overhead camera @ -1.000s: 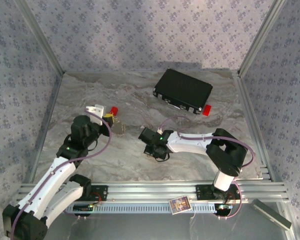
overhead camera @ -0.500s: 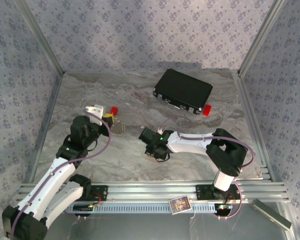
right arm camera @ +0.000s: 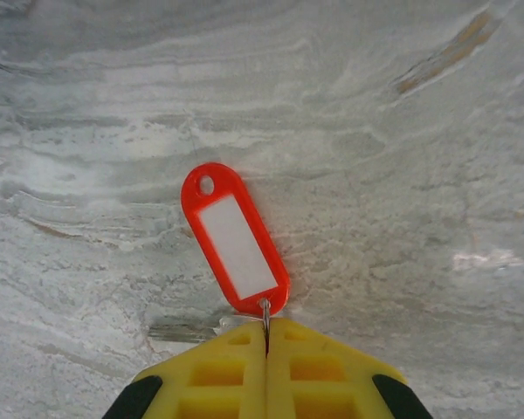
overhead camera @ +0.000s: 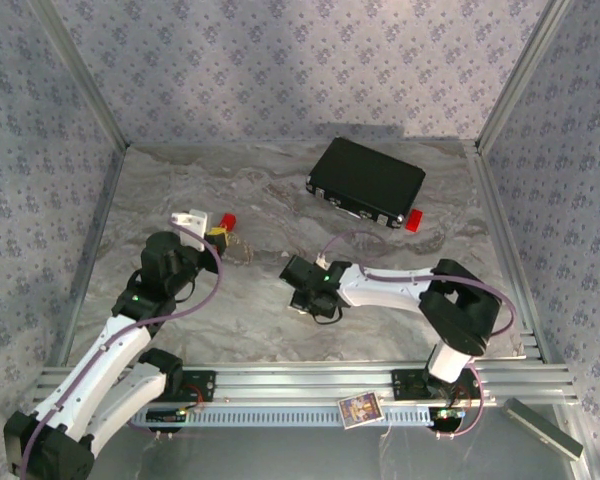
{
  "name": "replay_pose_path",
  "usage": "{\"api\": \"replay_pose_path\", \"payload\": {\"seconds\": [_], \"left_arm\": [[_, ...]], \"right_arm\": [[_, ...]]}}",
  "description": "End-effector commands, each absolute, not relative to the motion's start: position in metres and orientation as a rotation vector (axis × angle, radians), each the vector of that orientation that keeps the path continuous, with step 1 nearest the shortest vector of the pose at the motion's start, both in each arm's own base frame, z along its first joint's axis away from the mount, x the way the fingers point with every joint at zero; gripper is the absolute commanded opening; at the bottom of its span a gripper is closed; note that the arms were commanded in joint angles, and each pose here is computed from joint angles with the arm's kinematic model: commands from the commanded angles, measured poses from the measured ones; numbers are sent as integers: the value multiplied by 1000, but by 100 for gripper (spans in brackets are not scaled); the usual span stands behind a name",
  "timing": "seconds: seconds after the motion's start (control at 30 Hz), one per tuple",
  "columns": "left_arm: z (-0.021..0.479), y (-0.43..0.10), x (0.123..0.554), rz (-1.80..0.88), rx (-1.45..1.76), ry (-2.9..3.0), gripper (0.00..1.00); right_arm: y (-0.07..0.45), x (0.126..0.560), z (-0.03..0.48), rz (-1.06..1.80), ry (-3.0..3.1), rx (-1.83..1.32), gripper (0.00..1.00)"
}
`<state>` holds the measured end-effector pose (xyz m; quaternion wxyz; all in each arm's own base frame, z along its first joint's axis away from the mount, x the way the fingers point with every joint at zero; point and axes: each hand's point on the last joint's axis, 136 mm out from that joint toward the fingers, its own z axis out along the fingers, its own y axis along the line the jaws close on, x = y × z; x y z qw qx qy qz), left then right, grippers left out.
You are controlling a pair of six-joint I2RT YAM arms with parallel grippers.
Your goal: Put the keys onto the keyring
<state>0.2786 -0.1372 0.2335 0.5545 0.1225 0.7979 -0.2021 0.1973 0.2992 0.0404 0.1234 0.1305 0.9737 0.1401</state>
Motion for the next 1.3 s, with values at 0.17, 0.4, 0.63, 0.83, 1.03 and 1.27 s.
{"api": "replay_pose_path", "payload": {"seconds": [0.17,0.4,0.63,0.83,1.03,1.27], "left_arm": [[268,-174,258,-639,480,1742,0],[267,-216,235,-715,740,1677,0],[260,-243,220,-738,931,1624,0],[257,-256,207,-785,1034,1583,0],[253,-265,194,-846,1106,1550,0],[250,-270,193,-943,1059,1647,0]], "right_arm": [[288,228,128,475,2458,-162,0],[269,245,193,517,2250,-529,0],[273,226,225,586,2022,-847,0],[283,212,231,634,1908,-996,0],[297,201,231,668,1844,-1124,0],[305,203,236,526,1720,-1228,0]]}}
